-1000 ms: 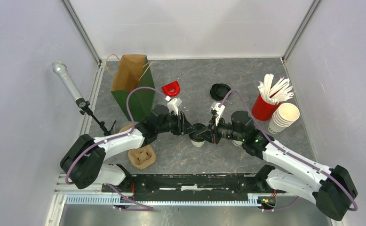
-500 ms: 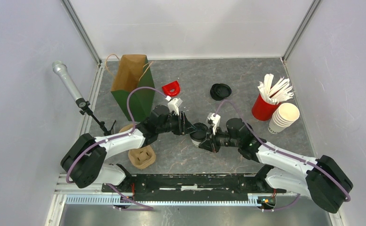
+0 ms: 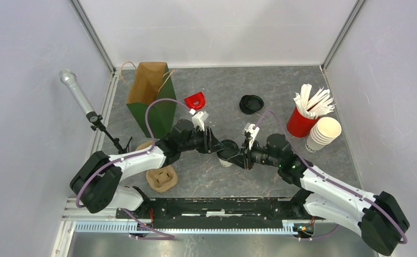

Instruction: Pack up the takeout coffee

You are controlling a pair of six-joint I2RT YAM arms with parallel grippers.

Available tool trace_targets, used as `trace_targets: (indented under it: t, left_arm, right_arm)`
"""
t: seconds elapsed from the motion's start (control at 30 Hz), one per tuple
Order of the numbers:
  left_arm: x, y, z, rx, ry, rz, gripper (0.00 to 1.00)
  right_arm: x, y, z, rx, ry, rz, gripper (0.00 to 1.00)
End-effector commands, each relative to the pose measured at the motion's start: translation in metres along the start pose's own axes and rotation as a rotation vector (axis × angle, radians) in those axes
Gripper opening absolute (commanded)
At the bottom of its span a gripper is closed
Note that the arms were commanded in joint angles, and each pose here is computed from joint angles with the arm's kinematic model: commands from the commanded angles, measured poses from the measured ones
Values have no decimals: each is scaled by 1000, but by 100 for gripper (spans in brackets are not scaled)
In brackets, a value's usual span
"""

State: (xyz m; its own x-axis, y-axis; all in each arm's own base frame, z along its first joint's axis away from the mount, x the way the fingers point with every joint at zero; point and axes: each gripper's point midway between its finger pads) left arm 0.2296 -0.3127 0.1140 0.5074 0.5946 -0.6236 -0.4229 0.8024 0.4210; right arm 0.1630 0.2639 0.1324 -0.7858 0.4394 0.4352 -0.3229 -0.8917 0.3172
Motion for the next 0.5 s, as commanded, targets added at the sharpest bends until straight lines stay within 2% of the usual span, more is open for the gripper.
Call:
trace_targets:
  t: [0.0, 0.23, 0.47]
  left_arm:
    - [25, 0, -37, 122, -11, 91, 47]
    - [22, 2, -36, 112, -9, 89, 47]
    - [24, 2, -40, 115, -11, 94, 47]
  right_arm:
    - [10, -2, 43, -105, 39, 18, 22]
    - [2, -13, 48, -94, 36, -4, 22]
    - [-31, -8, 10, -72, 9, -129, 21]
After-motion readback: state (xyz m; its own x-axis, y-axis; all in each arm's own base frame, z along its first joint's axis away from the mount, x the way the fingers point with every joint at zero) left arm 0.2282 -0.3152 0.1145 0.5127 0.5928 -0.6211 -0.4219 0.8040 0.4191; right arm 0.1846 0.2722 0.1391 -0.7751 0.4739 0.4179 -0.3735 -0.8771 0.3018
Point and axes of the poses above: each gripper's point midway between its finger pads, its own y axis back along the fingers, its own x axis along the line the jaws close on, z = x × y, and after that the axes turned 4 degrees about -y, right-handed
